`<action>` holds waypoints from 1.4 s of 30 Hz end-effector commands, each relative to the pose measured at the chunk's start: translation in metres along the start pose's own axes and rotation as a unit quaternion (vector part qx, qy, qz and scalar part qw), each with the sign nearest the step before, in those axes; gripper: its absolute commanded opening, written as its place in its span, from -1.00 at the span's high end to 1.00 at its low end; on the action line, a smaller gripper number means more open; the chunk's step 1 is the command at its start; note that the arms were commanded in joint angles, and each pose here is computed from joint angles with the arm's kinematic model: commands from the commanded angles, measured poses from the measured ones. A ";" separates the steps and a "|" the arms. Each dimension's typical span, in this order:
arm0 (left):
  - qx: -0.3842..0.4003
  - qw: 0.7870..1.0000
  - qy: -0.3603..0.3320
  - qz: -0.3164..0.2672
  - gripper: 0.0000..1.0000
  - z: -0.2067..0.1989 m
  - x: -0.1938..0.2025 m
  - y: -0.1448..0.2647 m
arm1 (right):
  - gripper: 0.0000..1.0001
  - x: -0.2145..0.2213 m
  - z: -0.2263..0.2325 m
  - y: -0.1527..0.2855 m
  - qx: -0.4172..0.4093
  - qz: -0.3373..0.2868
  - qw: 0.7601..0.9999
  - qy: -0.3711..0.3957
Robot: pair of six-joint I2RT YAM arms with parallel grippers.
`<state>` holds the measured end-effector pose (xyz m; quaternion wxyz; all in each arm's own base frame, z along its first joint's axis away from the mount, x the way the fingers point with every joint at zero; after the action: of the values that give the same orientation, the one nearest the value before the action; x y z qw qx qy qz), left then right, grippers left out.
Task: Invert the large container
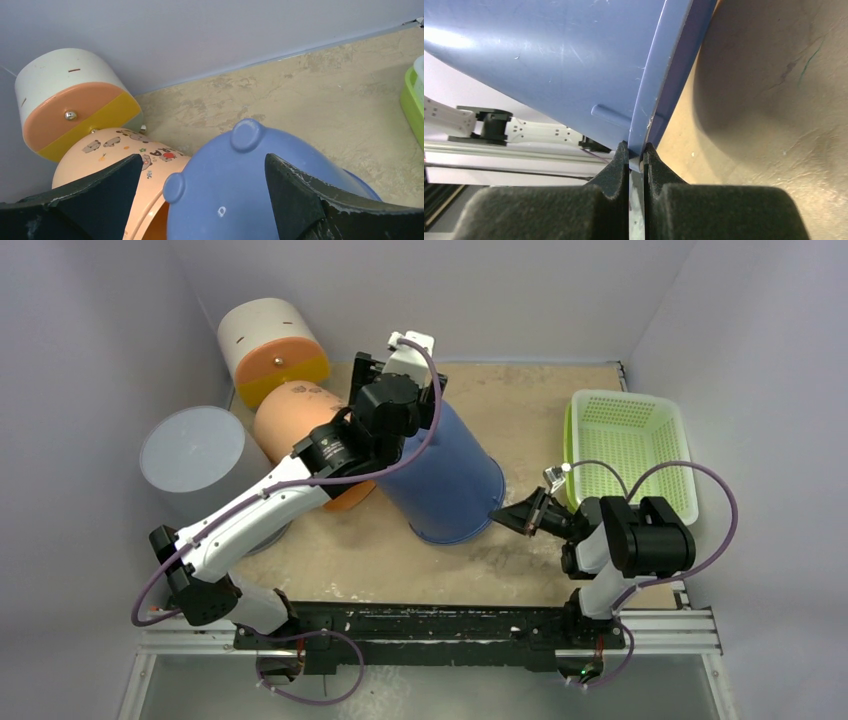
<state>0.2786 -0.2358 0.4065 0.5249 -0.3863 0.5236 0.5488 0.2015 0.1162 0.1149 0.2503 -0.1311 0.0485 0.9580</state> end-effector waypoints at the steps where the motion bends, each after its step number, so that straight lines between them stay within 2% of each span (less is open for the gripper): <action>1: -0.008 1.000 0.010 -0.019 -0.78 0.010 -0.009 0.008 | 0.99 -0.013 0.005 0.001 -0.026 -0.025 0.988 0.147; 3: -0.009 1.000 0.008 -0.018 -0.78 0.009 -0.008 0.007 | 0.94 -0.016 -0.001 -0.001 -0.005 -0.031 0.989 0.146; 7: -0.006 1.000 0.007 -0.016 -0.78 0.005 -0.005 0.004 | 0.66 -0.031 -0.014 -0.003 0.069 -0.053 0.982 0.167; 10: -0.003 1.000 0.005 -0.015 -0.78 0.002 -0.004 0.002 | 0.47 -0.053 -0.022 0.002 0.171 -0.080 0.960 0.209; 12: 0.000 1.000 0.006 -0.014 -0.78 -0.001 -0.003 0.000 | 0.39 -0.060 -0.019 0.007 0.210 -0.092 0.948 0.222; 16: 0.009 1.000 0.011 -0.014 -0.78 -0.006 -0.002 -0.002 | 0.36 -0.072 -0.024 0.013 0.272 -0.105 0.928 0.231; 21: 0.008 1.000 0.011 -0.012 -0.78 -0.005 -0.001 -0.002 | 0.30 -0.067 -0.035 0.013 0.275 -0.107 0.932 0.213; 27: 0.005 1.000 0.011 -0.013 -0.78 -0.004 -0.001 -0.002 | 0.25 -0.071 -0.029 0.016 0.287 -0.114 0.924 0.225; 36: 0.013 1.000 0.007 -0.008 -0.78 -0.011 0.001 -0.006 | 0.00 -0.076 -0.023 0.021 0.311 -0.127 0.911 0.240; 38: 0.020 1.000 0.010 -0.009 -0.78 -0.012 0.000 -0.005 | -0.08 -0.084 -0.021 0.022 0.327 -0.138 0.901 0.248; 39: 0.023 1.000 0.011 -0.009 -0.78 -0.012 0.000 -0.005 | -0.39 -0.089 -0.019 0.022 0.333 -0.144 0.897 0.252; 40: 0.027 1.000 0.011 -0.009 -0.78 -0.013 0.000 -0.004 | -0.49 -0.094 -0.017 0.022 0.340 -0.148 0.893 0.257; 42: 0.035 0.999 0.009 -0.004 -0.78 -0.014 0.002 -0.004 | -0.54 -0.104 -0.013 0.022 0.351 -0.160 0.883 0.266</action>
<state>0.2828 -0.2455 0.3927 0.5318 -0.3674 0.5295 0.5495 0.2563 0.0574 0.1048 0.3743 -0.2530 0.3978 0.7985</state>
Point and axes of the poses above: each gripper's point midway between its finger pads, its own y axis back along the fingers, its own z axis along the line the jaws close on, x = y × z, the point moved 6 cm from there along y, back along the fingers, and after that the axes turned 2 degrees about y, right-handed, at the moved point
